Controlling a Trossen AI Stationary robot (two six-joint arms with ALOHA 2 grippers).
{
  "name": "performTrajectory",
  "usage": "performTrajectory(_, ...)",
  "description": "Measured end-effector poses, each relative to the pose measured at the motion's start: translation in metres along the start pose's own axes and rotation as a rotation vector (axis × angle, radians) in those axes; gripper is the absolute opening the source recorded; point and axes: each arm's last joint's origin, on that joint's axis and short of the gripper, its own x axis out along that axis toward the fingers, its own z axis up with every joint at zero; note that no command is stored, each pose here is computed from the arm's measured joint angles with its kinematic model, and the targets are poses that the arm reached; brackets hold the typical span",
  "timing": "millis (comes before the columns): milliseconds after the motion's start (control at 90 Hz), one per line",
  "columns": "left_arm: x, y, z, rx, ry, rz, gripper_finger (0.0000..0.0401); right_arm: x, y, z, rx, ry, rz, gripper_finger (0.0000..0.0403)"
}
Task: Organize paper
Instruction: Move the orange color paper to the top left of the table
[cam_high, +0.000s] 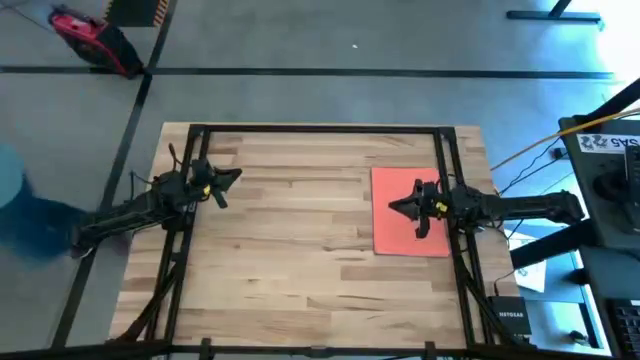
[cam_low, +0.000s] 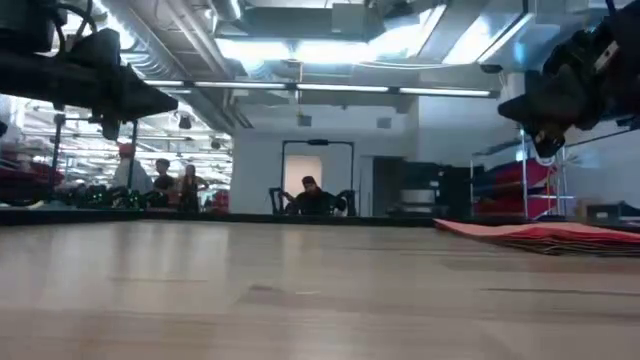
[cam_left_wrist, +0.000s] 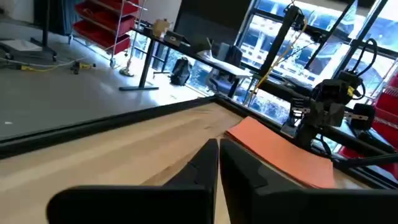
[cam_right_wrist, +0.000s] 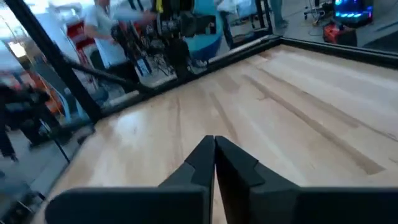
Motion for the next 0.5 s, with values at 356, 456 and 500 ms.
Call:
performTrajectory(356, 0.0000, 0.0000, 0.0000, 0.000, 0.000, 0.000, 0.0000, -0.0004, 0.0020, 0.0087, 0.014, -0.109, -0.019, 0.0000)
performTrajectory(456, 0.0000, 0.0000, -0.0001, 0.000, 0.000, 0.000, 0.0000, -0.0007, 0.0007, 0.0099, 0.036, -0.138, -0.068, 0.0000)
performTrajectory(500, 0.0000, 0.0000, -0.0001, 0.000, 0.000, 0.000, 0.0000, -0.0006, 0.0004, 0.0096, 0.047, -0.137, -0.071, 0.0000)
